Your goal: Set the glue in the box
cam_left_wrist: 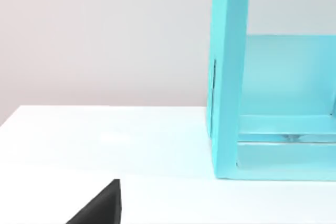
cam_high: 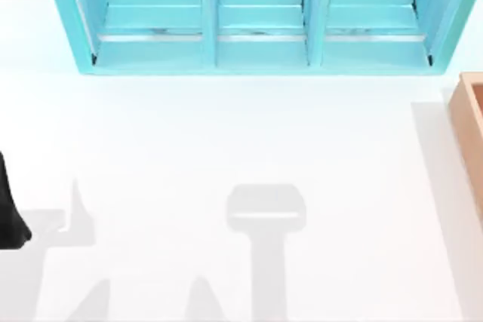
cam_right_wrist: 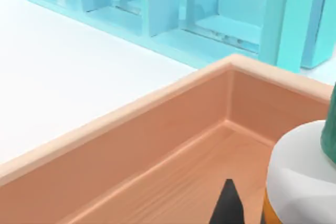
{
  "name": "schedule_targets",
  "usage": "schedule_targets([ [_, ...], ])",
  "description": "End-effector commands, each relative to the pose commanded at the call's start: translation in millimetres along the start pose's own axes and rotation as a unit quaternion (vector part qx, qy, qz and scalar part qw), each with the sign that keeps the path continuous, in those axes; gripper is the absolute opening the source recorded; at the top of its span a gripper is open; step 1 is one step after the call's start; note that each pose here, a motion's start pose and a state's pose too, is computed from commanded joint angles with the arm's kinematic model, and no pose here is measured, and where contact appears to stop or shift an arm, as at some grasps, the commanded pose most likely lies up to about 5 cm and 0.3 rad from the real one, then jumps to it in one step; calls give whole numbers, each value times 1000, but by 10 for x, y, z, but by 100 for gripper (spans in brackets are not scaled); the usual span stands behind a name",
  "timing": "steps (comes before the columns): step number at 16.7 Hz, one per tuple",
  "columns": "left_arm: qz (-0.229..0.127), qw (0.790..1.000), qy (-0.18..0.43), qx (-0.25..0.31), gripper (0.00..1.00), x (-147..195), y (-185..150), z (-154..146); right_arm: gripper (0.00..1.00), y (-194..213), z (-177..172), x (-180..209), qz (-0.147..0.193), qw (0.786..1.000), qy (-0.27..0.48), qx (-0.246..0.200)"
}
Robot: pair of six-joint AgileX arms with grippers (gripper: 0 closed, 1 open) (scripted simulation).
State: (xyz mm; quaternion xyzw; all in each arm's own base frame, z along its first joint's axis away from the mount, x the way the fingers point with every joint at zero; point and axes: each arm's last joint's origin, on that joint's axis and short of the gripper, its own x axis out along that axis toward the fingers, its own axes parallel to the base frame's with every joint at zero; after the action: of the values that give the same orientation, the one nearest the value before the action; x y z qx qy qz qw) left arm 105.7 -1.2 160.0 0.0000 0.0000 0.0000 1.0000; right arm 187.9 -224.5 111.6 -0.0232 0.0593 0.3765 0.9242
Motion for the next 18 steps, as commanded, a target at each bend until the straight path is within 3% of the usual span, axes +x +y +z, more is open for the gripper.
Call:
schedule_targets([
  [11,0,1000,0,0,100,0,0,0,0,30,-118,179,-37,999,36,-16],
  [18,0,1000,0,0,100,0,0,0,0,4,-217,496,-17,1000,8,6],
])
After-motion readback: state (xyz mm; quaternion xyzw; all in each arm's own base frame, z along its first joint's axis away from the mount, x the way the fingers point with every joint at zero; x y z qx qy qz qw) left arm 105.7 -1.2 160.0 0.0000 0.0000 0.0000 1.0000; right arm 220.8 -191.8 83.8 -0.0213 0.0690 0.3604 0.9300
